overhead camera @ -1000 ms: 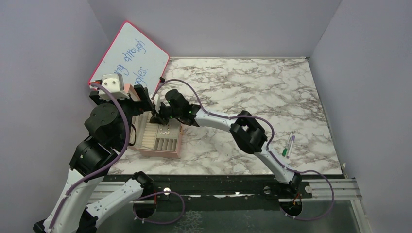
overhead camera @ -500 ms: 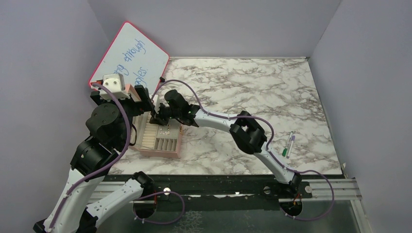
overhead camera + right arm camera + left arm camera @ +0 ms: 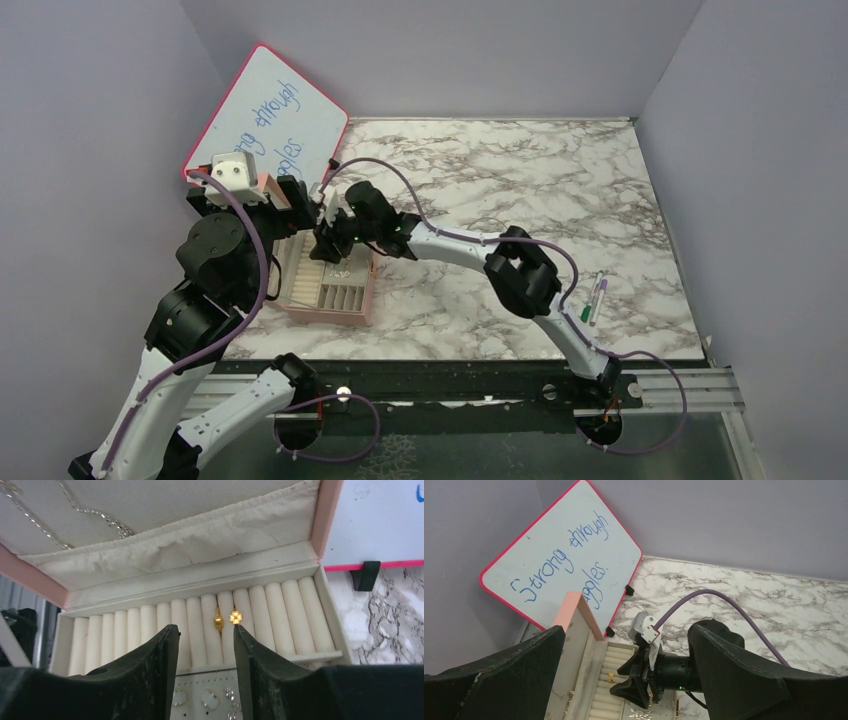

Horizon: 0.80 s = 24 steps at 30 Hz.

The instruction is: Organize the mixed jewelry

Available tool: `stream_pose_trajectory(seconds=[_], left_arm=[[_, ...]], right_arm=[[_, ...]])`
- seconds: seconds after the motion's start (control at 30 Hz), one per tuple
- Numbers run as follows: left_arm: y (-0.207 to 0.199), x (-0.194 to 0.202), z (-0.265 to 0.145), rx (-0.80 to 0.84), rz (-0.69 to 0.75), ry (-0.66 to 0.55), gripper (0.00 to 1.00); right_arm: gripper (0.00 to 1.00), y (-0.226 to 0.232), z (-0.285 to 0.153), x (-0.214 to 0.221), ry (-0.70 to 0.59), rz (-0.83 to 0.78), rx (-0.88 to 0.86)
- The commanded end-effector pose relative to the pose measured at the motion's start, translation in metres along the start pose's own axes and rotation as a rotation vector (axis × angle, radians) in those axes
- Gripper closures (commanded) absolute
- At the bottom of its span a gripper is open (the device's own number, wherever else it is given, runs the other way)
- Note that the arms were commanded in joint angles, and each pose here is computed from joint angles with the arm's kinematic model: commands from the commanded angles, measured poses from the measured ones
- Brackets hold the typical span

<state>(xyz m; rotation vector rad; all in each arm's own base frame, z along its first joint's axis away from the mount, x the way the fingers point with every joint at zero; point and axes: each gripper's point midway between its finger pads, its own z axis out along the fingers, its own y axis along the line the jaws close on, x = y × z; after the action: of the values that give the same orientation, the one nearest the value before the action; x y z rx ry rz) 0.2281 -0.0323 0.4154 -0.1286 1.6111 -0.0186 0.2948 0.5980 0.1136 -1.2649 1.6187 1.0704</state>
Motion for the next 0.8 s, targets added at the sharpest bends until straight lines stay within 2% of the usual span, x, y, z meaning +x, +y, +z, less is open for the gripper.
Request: stream_pose_trajectory(seconds=[0.0,0.13,0.4,0.67,0.77], left_arm=[[-0.004,-0.015,-0.008,0.05,-0.05,-0.027,0.02],[-0.01,-0.014,-0.011,0.084,-0.075,-0.017,0.02],[-0.032,0.01,-0.013,0.186,-0.134,0.058,0.01],[-0.051,0.054,-0.012,0.245,-0.184,0.175,0.01],[-0.054,0.063,-0.011,0.249,-0.193,0.199,0.01]], right_arm=[[0.5,0.0,-0.034,-0.06,-0.13,0.084,0.041],[0.47,-0.024,-0.05,-0.059,-0.145,0.138,0.167],[0.43,-0.085,-0.082,-0.014,-0.017,0.313,0.381],[0.45,-0.102,-0.114,0.016,0.103,0.375,0.426],[0.5,-0.101,-0.118,0.02,0.119,0.38,0.421]])
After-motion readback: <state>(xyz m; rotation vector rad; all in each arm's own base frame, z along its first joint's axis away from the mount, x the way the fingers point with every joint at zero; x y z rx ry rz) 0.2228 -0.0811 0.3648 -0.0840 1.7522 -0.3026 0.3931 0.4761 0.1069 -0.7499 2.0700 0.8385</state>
